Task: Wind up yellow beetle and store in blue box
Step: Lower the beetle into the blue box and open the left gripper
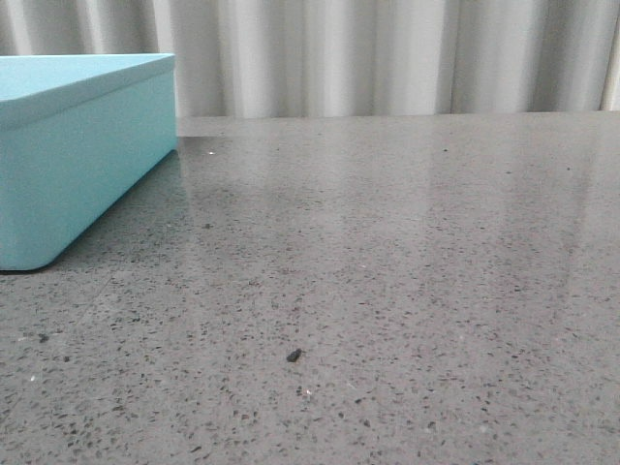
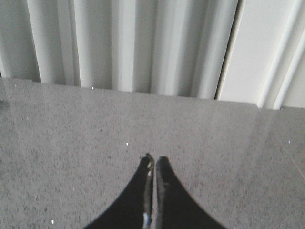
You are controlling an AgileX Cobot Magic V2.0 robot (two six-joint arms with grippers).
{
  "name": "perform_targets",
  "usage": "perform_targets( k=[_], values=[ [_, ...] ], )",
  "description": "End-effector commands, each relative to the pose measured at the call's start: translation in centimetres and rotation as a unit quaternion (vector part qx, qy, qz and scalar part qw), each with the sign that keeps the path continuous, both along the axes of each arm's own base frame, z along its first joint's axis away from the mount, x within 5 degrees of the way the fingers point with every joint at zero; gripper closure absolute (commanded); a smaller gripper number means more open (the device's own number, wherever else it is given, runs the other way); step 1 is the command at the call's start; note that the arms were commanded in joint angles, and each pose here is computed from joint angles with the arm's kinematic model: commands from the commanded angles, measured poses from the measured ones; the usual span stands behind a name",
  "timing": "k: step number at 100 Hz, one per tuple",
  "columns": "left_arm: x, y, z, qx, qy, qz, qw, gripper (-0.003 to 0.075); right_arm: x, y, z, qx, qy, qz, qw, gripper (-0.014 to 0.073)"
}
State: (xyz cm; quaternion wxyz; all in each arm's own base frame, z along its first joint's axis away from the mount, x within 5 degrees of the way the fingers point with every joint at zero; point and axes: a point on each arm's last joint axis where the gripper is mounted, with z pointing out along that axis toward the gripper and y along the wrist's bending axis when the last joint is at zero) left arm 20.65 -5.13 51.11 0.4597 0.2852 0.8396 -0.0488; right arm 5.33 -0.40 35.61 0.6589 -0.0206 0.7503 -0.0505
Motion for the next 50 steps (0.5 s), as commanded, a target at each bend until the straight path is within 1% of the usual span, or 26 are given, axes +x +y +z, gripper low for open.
perform_targets(
  k=[1,7,21,37,50],
  values=[
    [-2.7,0.3,1.7,-0.032,-0.066,0.006,0.997,0.0741,-0.2,0.0,0.2,-0.013,-0.047,0.003,0.999,0.0656],
    [-4.1,0.5,1.8,-0.038,-0.087,0.01,0.995,0.0741,-0.2,0.0,-0.7,-0.014,-0.047,0.004,0.999,0.0656],
    [-6.6,1.0,0.2,-0.052,-0.124,0.023,0.991,0.0741,-0.1,0.1,-2.1,-0.014,-0.053,0.006,0.998,0.0656],
    [-9.8,1.7,-3.1,-0.065,-0.154,0.037,0.985,0.0741,0.3,0.1,-3.2,-0.019,-0.044,0.006,0.999,0.0656],
    [-12.2,2.1,-6.4,-0.072,-0.171,0.046,0.982,0.0741,0.7,-0.1,-4.3,-0.044,-0.043,0.002,0.998,0.0656]
  ],
)
